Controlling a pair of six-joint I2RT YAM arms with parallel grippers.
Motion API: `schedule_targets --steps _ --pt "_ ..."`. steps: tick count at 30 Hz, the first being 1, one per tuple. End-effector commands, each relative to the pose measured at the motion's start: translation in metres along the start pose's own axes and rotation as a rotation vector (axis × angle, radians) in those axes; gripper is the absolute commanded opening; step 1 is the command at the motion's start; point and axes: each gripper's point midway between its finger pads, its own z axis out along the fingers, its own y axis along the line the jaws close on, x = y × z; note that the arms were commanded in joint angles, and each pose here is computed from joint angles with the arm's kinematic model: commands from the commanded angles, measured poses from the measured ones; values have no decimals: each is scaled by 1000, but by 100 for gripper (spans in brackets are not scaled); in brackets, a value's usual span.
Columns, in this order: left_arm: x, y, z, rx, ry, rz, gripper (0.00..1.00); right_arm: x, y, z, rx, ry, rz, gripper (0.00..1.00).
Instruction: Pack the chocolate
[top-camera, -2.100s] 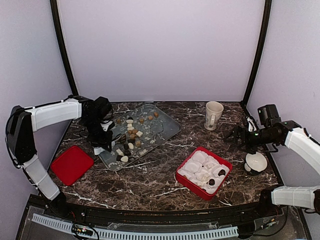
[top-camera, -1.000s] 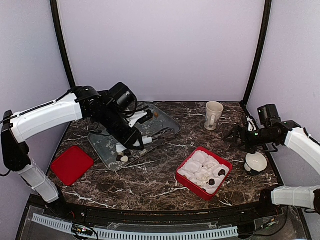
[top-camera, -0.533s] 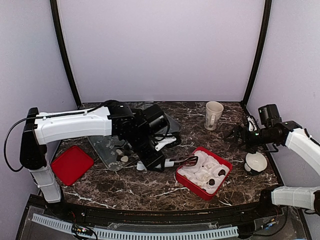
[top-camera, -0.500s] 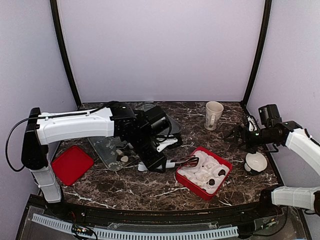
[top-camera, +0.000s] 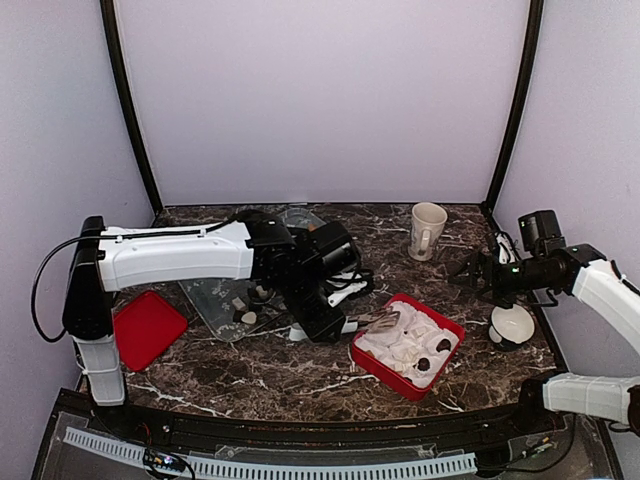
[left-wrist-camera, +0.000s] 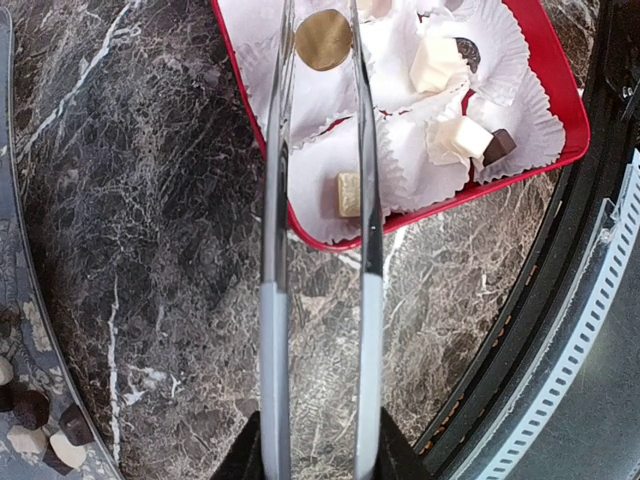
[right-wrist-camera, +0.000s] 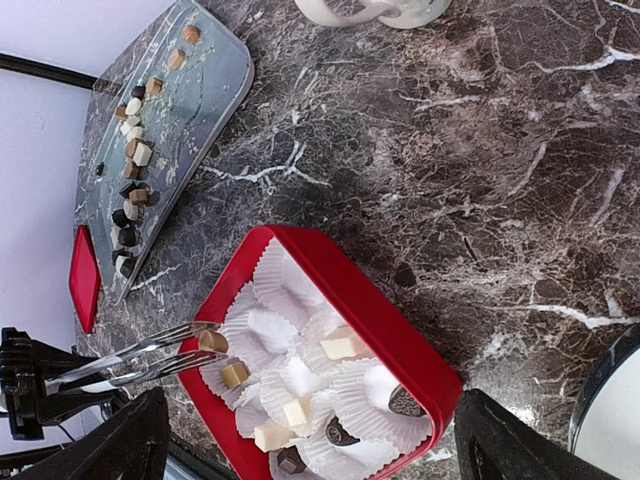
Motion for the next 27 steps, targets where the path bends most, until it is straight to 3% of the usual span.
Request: schedule_targets --steps 1,13,19,27 --pt "-8 4 -9 -33 -19 4 28 -1 -1 -1 -4 -17 -2 100" --pt "-10 3 -15 -31 -29 9 35 -4 0 0 -7 -18 -3 100" --pt "-19 7 -42 -35 -102 -41 34 -5 2 -1 -9 -21 -6 100" --pt "-10 64 -93 -57 -217 -252 34 -8 3 0 -19 -23 -7 100"
